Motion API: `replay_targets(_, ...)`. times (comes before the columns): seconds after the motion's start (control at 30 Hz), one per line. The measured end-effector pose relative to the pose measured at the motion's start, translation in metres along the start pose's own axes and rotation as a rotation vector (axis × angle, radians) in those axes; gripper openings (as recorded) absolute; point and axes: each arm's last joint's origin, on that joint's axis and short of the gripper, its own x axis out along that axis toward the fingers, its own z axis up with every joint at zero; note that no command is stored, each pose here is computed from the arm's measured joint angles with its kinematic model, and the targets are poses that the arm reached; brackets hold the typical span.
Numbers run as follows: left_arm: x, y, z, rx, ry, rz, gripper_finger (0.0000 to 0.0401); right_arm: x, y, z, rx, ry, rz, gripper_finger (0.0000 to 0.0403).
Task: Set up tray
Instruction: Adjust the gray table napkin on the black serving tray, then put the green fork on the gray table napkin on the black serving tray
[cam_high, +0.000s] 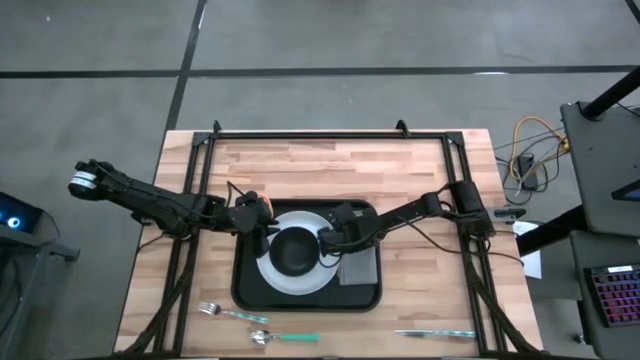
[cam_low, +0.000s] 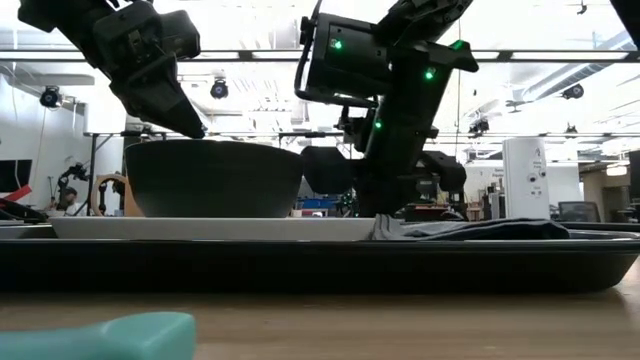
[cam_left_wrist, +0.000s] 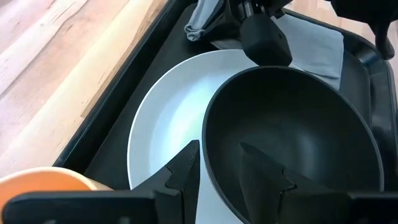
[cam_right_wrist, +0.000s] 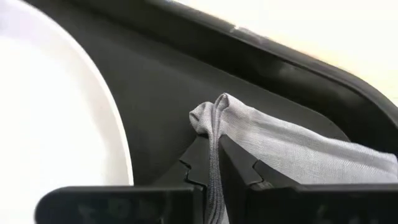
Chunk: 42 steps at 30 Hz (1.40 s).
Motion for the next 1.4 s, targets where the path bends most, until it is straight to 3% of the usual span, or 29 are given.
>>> replay_targets(0.17, 0.0, 0.0, 0.0, 0.0, 0.0, 0.0, 0.0087, -0.002, 0.001, -0.001, -0.044, 0.077, 0.028, 0.0042)
replay_targets(0.67, 0.0, 0.0, 0.0, 0.0, 0.003, -0.004, 0.0087, -0.022, -0.003, 0.013, -0.127, 0.05, 0.073, 0.0139)
replay_targets(0.87, 0.0, 0.001, -0.001, 0.005, 0.014, 0.002, 0.0087, -0.048, -0.033, 0.021, -0.17, 0.031, -0.119, 0.0154)
replay_targets(1.0, -0.001, 0.001, -0.01, 0.025, 0.098, 0.008, 0.0087, -0.075, -0.052, 0.008, -0.263, 0.048, -0.194, 0.0169)
replay_targets(1.13, -0.008, -0.015, -0.021, 0.092, 0.13, -0.059, 0.0087, -0.097, -0.061, -0.016, -0.371, 0.04, -0.166, 0.019)
replay_targets(1.23, -0.018, -0.032, -0.028, 0.154, 0.072, -0.034, 0.0087, -0.111, -0.068, -0.032, -0.412, 0.029, -0.145, 0.0205)
replay_targets(1.4, -0.048, -0.067, -0.03, 0.086, -0.086, -0.019, 0.0087, -0.123, -0.081, -0.051, -0.44, 0.014, -0.119, 0.0227)
